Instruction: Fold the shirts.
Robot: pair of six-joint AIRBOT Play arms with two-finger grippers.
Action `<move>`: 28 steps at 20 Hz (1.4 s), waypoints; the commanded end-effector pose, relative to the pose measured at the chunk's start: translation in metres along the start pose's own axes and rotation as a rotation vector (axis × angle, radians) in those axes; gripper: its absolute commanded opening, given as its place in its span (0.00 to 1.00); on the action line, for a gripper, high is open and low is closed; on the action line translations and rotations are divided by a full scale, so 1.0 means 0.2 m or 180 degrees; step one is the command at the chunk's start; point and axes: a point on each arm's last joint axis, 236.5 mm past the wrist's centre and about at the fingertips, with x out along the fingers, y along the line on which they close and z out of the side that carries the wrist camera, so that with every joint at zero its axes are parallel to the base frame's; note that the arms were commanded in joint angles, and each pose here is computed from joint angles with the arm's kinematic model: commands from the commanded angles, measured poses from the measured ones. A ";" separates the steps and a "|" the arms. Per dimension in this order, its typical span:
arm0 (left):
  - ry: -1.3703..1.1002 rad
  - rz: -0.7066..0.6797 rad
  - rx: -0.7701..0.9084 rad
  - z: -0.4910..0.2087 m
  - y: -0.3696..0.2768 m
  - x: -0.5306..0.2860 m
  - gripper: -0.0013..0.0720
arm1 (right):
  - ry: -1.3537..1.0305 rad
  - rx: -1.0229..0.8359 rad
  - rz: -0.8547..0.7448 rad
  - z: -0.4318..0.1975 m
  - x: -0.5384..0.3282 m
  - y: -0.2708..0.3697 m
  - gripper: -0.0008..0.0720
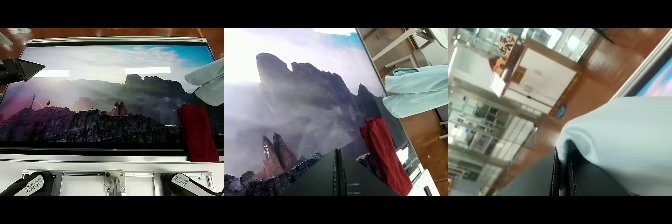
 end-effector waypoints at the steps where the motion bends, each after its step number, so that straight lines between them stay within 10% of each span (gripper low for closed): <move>1: 0.0032 -0.0031 0.0012 -0.01 -0.02 0.02 0.07 | 0.0228 -0.0046 0.0014 -0.15 0.25 -0.09 0.08; 10: 0.0071 -0.0072 0.0027 -0.03 -0.04 0.04 0.07 | 0.0655 0.0005 0.0258 -0.36 0.39 -0.15 0.08; 16: 0.0073 -0.0074 0.0024 -0.03 -0.05 0.04 0.07 | 0.2379 -0.0455 -0.1404 -0.83 -0.04 -0.78 0.08; 28: 0.0192 -0.0198 0.0070 -0.08 -0.12 0.10 0.07 | 0.1088 -0.0728 -0.2108 -0.36 -0.01 -0.87 0.08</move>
